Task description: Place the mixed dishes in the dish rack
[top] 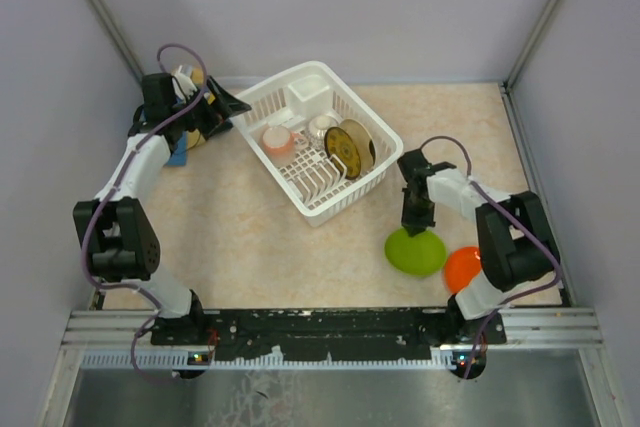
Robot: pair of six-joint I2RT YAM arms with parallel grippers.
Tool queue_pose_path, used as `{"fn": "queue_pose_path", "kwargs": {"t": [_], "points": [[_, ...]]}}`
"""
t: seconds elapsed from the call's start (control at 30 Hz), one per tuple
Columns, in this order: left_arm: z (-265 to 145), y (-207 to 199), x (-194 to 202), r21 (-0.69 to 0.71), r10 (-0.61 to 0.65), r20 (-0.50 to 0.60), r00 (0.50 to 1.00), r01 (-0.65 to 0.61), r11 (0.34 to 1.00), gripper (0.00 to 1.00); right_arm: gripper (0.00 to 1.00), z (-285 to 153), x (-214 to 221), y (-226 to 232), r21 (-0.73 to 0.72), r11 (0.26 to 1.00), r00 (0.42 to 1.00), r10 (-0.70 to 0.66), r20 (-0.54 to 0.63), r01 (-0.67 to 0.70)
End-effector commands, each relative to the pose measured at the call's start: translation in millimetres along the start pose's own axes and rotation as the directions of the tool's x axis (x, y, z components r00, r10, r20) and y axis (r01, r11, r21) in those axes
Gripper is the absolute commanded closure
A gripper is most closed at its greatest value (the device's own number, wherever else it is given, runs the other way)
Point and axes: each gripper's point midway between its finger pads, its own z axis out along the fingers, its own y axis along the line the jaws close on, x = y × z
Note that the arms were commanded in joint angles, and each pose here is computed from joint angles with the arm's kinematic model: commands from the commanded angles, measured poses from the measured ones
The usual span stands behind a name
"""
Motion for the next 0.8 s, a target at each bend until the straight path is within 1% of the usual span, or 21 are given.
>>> {"fn": "queue_pose_path", "kwargs": {"t": [0.0,0.23,0.37,0.63,0.67,0.77], "points": [[-16,-21,-15,0.022,0.062,0.055,0.997,-0.064,0.998,0.00,1.00,8,-40,0,0.016,1.000,0.995,0.016,0.104,-0.017],[-19,-25,-19,0.018,0.074,0.063,0.995,-0.076,0.997,0.00,1.00,-1,-75,-8,0.011,0.999,0.984,0.037,0.174,-0.039],[-20,-25,-20,0.018,0.075,0.066,0.995,-0.076,0.997,0.00,1.00,-6,-87,-7,-0.007,0.999,0.981,0.032,0.192,-0.032],[-23,-24,-13,0.021,0.071,0.059,0.996,-0.072,0.997,0.00,1.00,-19,-86,4,-0.077,0.997,0.980,-0.003,0.197,0.019],[-23,-24,-12,0.021,0.070,0.057,0.996,-0.072,0.997,0.00,0.98,-23,-86,5,-0.085,0.996,0.979,-0.004,0.206,0.022],[-24,-23,-11,0.018,0.071,0.057,0.996,-0.072,0.997,0.00,0.78,-37,-88,-1,-0.076,0.997,0.972,-0.012,0.236,0.031]]}}
